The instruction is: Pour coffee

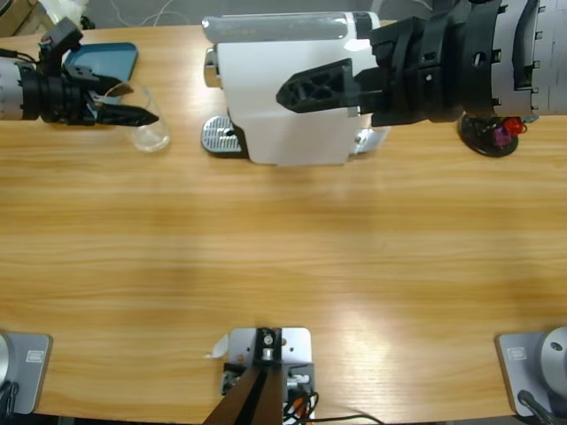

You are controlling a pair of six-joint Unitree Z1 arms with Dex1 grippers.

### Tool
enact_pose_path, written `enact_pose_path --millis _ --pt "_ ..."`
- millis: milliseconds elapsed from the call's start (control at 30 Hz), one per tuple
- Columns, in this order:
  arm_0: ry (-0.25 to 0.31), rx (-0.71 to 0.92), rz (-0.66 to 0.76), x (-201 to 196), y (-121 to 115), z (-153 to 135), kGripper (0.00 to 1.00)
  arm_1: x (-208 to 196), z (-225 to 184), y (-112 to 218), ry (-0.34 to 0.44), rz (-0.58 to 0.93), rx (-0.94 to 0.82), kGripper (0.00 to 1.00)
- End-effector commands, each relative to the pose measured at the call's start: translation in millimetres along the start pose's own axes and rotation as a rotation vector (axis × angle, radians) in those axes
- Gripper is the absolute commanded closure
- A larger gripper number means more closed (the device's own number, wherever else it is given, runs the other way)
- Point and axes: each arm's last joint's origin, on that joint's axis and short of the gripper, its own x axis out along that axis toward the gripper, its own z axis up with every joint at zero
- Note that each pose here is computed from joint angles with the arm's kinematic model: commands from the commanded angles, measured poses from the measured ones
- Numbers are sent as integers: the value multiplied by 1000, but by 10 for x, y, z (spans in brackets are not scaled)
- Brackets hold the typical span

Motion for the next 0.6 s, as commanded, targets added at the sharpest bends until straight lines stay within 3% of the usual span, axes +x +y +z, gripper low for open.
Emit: enact_pose_path --millis 33,300,600 --pt "-52 155 -136 149 47 56 478 107 -155 -128 72 -27 30 0" --pt "-23 260 -196 370 45 124 469 65 -160 -184 103 -17 42 0" --pt "-4 286 -241 696 79 179 469 -158 -106 -161 45 10 18 0"
